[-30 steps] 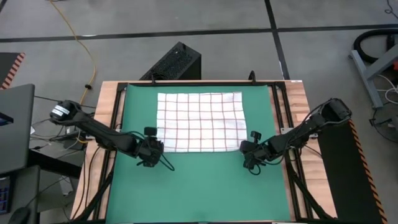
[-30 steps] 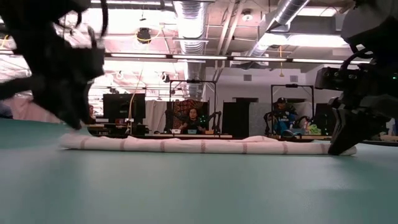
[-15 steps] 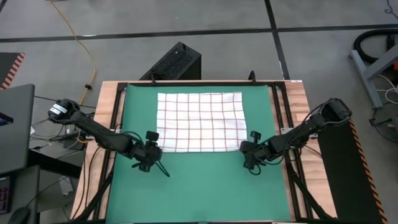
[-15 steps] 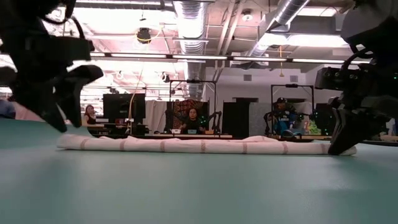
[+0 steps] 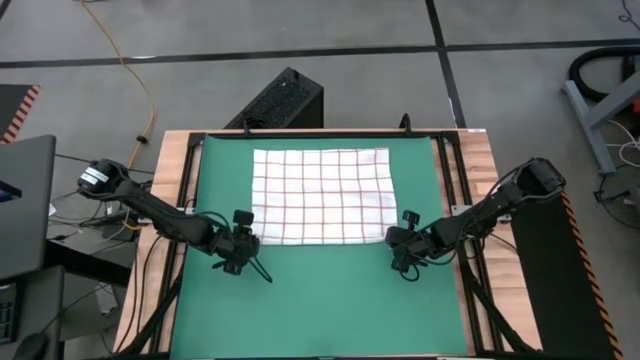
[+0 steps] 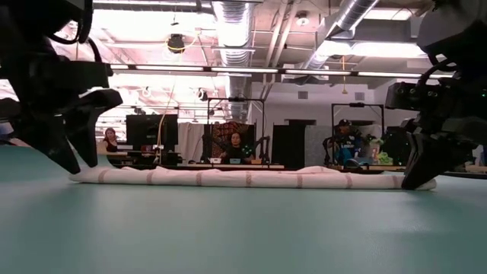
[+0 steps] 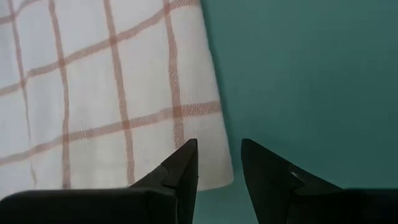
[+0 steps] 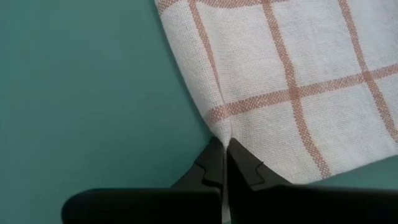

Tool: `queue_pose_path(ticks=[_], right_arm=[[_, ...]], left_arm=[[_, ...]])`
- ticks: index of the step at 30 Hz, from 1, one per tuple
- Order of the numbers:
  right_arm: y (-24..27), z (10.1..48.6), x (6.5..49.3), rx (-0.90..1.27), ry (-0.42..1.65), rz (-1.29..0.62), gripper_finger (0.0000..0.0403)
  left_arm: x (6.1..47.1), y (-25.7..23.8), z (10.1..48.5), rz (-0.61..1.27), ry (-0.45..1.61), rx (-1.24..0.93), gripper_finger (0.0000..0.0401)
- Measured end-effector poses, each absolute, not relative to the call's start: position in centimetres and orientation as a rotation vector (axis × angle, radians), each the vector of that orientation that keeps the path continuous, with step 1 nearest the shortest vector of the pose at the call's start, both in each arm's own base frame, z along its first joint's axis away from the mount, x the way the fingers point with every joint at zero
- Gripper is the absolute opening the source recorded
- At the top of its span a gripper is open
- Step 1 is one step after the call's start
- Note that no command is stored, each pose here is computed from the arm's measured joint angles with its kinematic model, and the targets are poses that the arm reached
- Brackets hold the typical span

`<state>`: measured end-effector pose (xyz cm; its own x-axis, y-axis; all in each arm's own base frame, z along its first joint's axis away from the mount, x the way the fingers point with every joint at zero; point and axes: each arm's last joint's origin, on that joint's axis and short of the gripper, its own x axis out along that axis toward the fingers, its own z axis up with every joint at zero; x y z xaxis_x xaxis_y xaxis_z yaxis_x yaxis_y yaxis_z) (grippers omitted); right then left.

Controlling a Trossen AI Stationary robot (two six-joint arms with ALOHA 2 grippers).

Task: Roll towel into tight, uniform cylinder
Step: Fold the white towel

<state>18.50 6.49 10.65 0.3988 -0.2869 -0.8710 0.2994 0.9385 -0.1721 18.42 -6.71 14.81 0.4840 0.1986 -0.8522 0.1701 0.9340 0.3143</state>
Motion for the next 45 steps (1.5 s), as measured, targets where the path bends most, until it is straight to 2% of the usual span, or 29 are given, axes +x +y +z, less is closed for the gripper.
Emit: queue_pose_path(ticks=[16, 20, 24, 28, 34, 45], right_arm=[[6.5, 10.7, 18.5, 0.01, 1.099, -0.363, 0.0018], [6.5, 10.7, 18.5, 0.01, 1.099, -0.363, 0.0018], [6.5, 10.7, 18.6, 0.011, 1.099, -0.363, 0.0018], [6.8, 11.3, 19.2, -0.014, 1.108, -0.349, 0.0017], [7.3, 14.4, 21.0, -0.152, 1.135, -0.359, 0.0005], [7.4, 24.2, 23.0, -0.426, 1.057, -0.592, 0.0001]], left_arm=[[17.7, -5.7, 13.4, 0.054, 1.103, 0.333, 0.0105], [17.6, -5.4, 13.3, 0.143, 1.11, 0.294, 0.0073], [17.6, -4.9, 13.2, 0.188, 1.121, 0.254, 0.0016], [17.8, -4.8, 13.6, 0.259, 1.093, 0.266, 0.0003], [19.5, -5.1, 17.3, 0.366, 1.04, 0.296, 0.0001], [20.2, -6.2, 27.4, 0.558, 0.957, 0.506, 0.0]])
